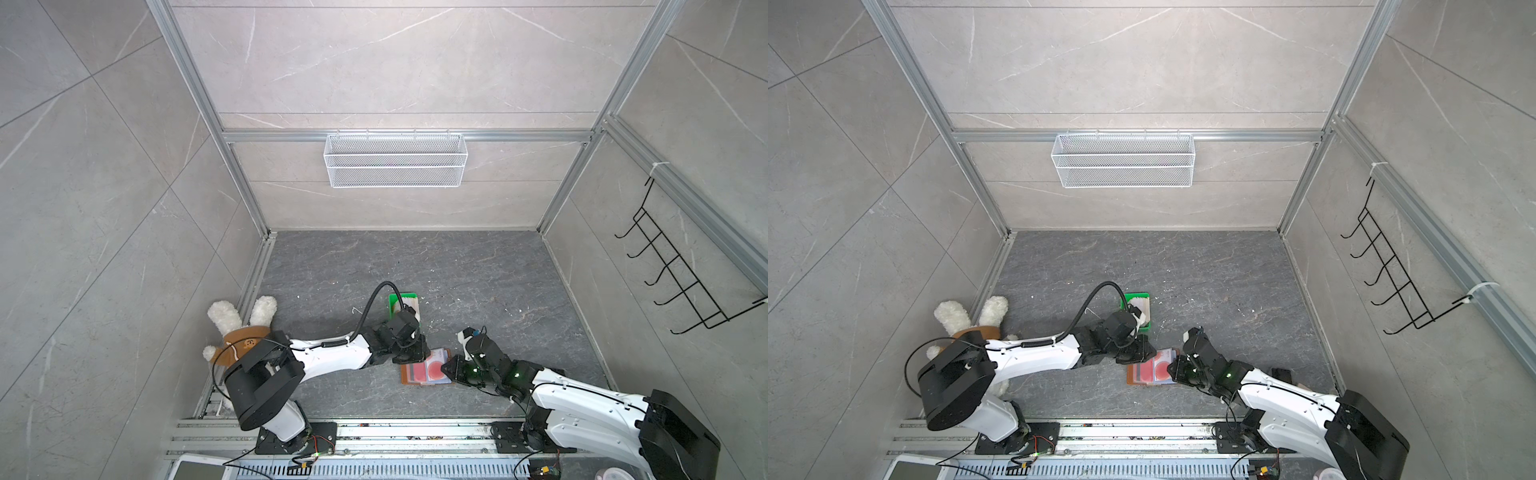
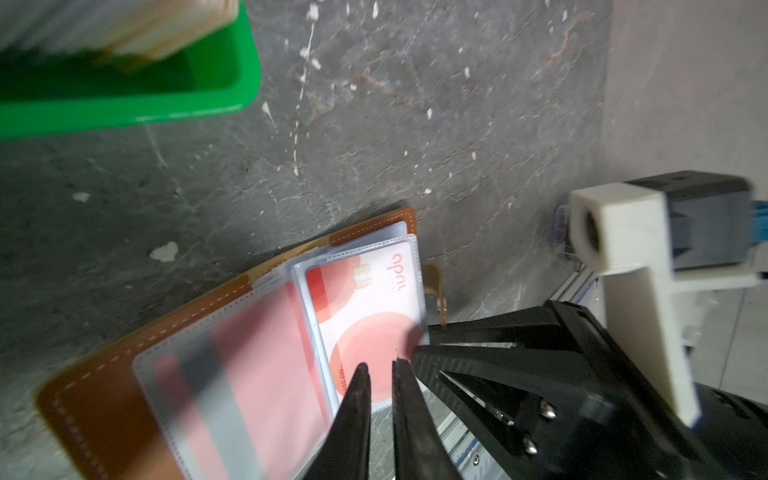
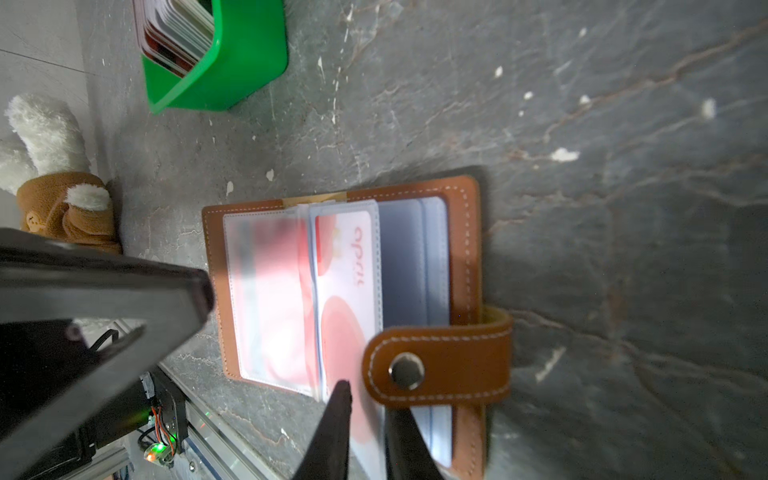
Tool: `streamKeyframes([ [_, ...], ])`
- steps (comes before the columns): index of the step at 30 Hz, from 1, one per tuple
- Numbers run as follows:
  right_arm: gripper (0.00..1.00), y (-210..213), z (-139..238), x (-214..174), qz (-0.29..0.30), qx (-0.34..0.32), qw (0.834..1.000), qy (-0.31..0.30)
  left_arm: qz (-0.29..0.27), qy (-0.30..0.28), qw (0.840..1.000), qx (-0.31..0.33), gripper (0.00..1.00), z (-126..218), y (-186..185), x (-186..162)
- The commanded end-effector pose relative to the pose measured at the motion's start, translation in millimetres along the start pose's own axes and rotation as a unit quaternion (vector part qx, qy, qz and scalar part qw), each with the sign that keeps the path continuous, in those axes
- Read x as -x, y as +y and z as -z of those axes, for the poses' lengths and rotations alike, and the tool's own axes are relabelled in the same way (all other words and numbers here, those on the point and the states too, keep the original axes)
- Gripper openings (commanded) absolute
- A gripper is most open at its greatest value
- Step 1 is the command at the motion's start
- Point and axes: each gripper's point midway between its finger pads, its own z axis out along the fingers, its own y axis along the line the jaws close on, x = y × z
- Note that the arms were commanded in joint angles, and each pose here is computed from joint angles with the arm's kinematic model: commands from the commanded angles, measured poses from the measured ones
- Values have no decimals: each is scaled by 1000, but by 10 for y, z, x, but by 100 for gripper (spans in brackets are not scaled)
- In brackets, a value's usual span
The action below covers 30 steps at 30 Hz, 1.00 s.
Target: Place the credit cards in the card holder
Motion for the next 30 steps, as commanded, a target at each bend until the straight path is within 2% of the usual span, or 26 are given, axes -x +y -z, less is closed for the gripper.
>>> streamKeyframes([
  [1,20,121,31,42,19,6,1000,1,-15,-10,999,-30,16,195,-56,67],
  [8,21,381,40,45,68,-11,998,3,19,-27,998,-60,17,412,93,154],
  [17,23,740,-178,-19,125,-41,991,18,37,-41,995,-87,18,738,192,275],
  [23,25,901,-234,-4,136,-38,990,15,41,-54,994,-84,18,921,285,327],
  [30,25,875,-137,88,137,-50,989,-10,34,-46,994,-89,18,969,279,355],
])
